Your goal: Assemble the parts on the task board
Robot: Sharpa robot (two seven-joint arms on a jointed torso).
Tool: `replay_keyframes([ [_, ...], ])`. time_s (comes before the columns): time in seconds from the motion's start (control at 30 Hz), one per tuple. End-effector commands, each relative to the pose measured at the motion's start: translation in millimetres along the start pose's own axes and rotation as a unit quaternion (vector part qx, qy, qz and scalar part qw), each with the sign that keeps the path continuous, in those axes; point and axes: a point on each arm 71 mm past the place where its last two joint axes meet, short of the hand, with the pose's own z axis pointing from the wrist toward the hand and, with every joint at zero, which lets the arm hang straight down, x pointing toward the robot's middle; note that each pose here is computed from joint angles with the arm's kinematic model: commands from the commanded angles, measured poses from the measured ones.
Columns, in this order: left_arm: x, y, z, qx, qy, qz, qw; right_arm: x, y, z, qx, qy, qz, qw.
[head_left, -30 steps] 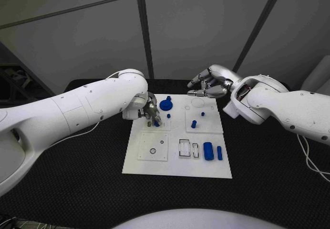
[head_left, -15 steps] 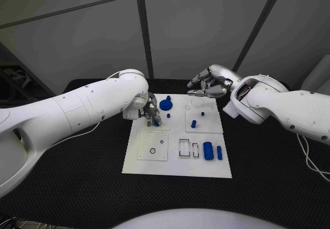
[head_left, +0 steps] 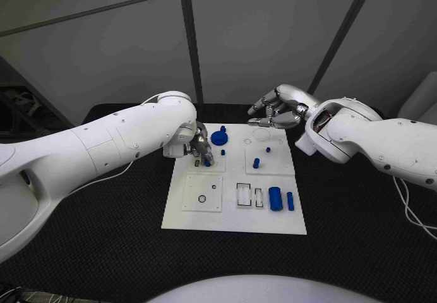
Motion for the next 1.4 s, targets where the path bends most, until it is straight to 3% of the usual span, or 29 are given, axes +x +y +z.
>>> replay_keyframes([
  [0.03, 8.8, 0.7, 5.9, -0.004, 0.013, 0.004, 1.0, -0.5, 1.9, -0.1, -0.005, 0.001, -0.002, 1.0],
  [0.97, 3.7, 13.7, 3.5, -0.002, -0.016, -0.034, 0.999, -2.8, 0.0, -1.2, -0.002, -0.005, -0.004, 1.0],
  [1.2, -2.9, 14.5, -4.3, 0.011, -0.029, -0.047, 0.998, -2.9, -0.7, -0.3, -0.002, -0.006, -0.004, 1.0],
  [1.4, -12.5, 12.2, -16.4, 0.028, -0.044, -0.058, 0.997, -3.2, -2.5, 1.6, 0.0, -0.007, -0.005, 1.0],
])
